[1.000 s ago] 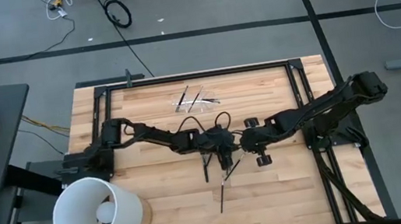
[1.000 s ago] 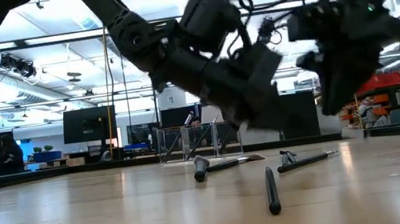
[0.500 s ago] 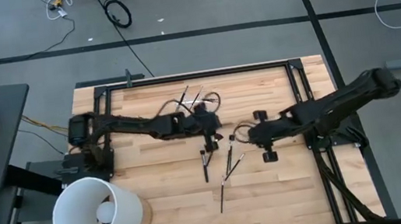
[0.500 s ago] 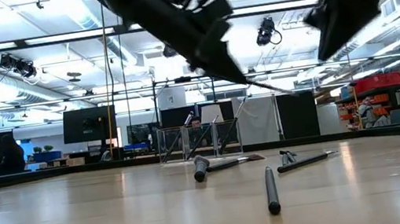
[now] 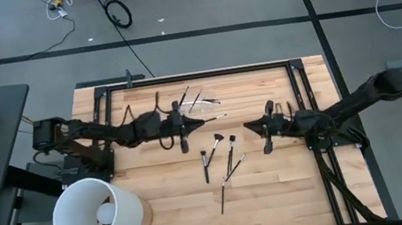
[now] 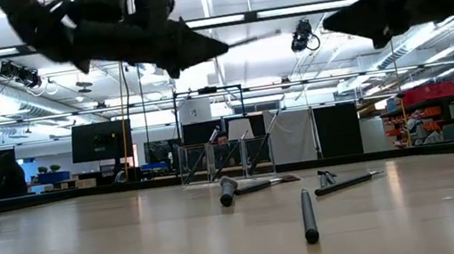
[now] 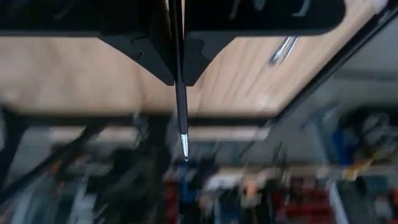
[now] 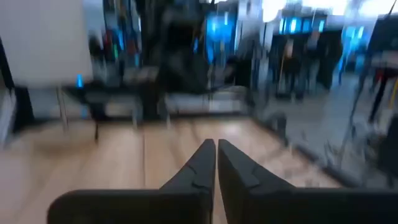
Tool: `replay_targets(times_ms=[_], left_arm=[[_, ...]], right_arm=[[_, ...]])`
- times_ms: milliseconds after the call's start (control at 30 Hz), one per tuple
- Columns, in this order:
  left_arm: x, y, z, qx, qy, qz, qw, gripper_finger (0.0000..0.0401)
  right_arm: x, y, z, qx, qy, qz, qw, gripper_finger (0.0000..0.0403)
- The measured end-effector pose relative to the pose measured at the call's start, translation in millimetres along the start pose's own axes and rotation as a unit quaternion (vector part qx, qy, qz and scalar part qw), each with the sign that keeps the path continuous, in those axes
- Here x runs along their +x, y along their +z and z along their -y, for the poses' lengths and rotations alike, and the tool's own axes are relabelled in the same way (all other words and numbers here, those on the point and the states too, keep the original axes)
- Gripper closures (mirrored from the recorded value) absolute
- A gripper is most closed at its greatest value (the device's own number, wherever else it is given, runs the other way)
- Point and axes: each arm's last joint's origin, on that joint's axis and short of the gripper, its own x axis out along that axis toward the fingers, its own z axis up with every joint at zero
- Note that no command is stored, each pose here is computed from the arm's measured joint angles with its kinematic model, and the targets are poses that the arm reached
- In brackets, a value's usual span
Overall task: Put items in baskets/containers
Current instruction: Put the black eyeshadow brush into the transparent organizer
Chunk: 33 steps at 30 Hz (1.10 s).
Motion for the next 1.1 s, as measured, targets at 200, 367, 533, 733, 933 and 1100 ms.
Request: replay_targets(times_ms=[200, 367, 533, 733, 933, 1100], left_arm=[[-2, -7, 0, -0.001, -0.013, 0.046, 0.999, 0.0385], [-1, -1, 2, 0.001, -0.039, 0.061, 0.997, 0.0387], [-1, -1, 2, 0.009, -0.033, 0.059, 0.998, 0.0388], [-1, -1, 2, 0.014, -0.031, 0.063, 0.997, 0.0388], [-1, -1, 1, 0.017, -0.029, 0.059, 0.998, 0.0388], [-1, -2, 2, 0.018, -0.038, 0.058, 0.997, 0.0388]], right_arm=[[18, -7, 12, 0.0, 0.049, 0.042, 0.998, 0.0356], [54, -8, 15, 0.012, 0.051, 0.024, 0.998, 0.0301], [89, -3, 17, 0.001, 0.046, 0.045, 0.998, 0.0236], [107, 5, 13, -0.022, 0.104, 0.086, 0.991, 0.0192], [108, 7, 15, -0.026, 0.099, 0.09, 0.991, 0.0207], [108, 7, 15, -0.024, 0.103, 0.094, 0.99, 0.0268]])
